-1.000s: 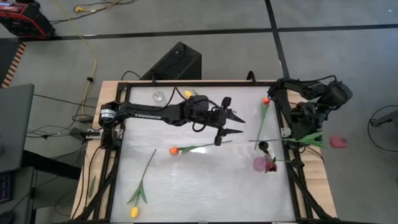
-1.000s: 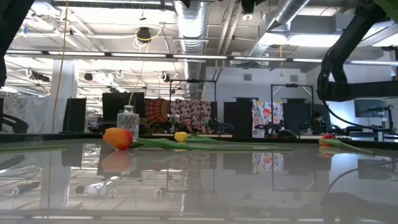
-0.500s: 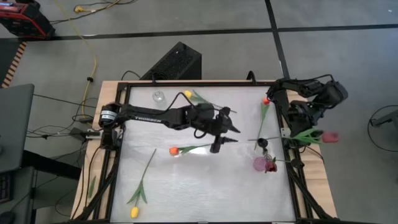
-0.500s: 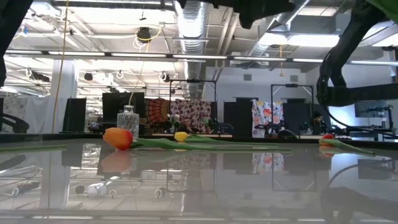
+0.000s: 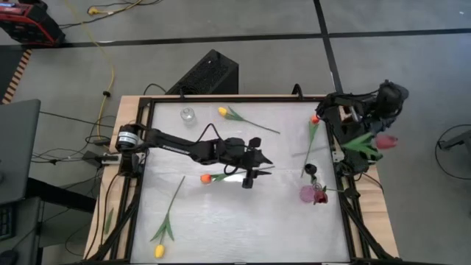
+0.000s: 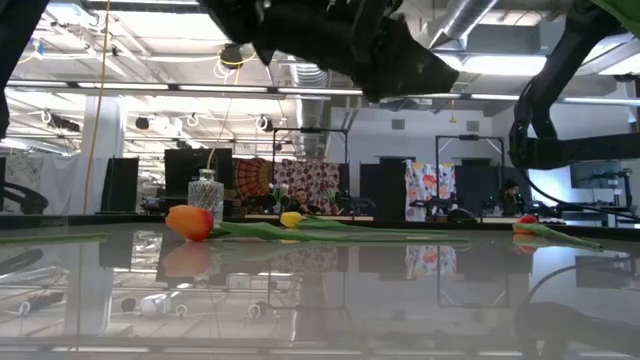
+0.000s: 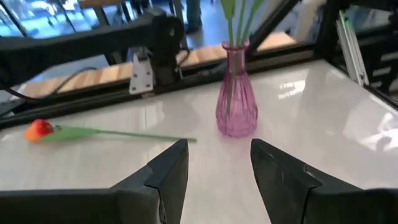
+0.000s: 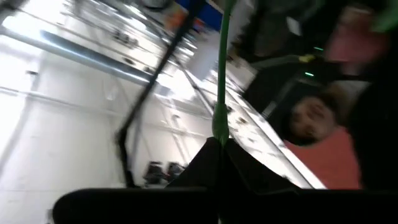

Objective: Sort flowers into vase by color
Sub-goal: Put the dark red flower into the pink vase

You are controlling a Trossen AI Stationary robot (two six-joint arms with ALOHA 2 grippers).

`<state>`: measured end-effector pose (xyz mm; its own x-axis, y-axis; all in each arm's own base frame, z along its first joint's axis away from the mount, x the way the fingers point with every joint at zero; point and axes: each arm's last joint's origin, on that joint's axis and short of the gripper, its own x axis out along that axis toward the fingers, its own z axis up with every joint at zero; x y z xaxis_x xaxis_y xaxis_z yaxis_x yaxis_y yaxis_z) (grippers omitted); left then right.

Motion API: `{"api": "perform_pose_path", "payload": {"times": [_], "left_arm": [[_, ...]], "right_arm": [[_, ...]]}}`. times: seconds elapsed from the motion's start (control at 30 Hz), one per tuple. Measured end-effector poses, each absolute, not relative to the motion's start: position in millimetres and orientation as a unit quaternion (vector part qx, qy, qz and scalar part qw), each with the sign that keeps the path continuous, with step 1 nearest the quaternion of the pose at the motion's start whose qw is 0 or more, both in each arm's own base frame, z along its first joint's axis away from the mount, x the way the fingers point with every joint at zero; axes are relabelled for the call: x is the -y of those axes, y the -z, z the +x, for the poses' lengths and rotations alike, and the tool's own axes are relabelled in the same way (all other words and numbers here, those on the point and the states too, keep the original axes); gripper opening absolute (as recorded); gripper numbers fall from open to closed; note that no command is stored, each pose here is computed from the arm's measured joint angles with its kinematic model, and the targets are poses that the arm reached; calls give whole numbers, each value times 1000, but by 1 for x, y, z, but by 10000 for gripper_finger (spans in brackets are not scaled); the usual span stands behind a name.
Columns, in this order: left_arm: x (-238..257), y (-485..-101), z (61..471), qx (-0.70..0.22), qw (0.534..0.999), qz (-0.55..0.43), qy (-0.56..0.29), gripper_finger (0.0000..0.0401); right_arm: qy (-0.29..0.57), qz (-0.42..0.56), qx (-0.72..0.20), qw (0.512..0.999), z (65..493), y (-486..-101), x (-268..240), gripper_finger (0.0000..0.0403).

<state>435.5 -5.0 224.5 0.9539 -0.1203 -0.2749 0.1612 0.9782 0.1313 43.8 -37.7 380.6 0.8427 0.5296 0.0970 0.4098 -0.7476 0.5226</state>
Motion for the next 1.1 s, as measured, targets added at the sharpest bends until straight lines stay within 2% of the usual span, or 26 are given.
{"api": "perform_pose_path", "payload": {"times": [0.17,0.4,0.47,0.87,1.0,1.1], "left_arm": [[4,-218,431,-105,988,82,71,164],[4,-213,429,-112,985,100,79,164],[4,-212,428,-116,984,106,80,164],[2,-212,429,-114,985,100,77,164],[2,-212,429,-114,986,98,77,164],[2,-213,429,-114,986,94,76,164]], "right_arm": [[-102,937,-199,269,47,-402,44,38],[-82,946,-183,256,43,-419,34,38],[-79,948,-183,246,42,-421,29,38],[-65,948,-180,254,40,-423,25,38],[-55,939,-171,293,40,-422,25,38],[-62,923,-168,339,40,-421,24,38]]}}
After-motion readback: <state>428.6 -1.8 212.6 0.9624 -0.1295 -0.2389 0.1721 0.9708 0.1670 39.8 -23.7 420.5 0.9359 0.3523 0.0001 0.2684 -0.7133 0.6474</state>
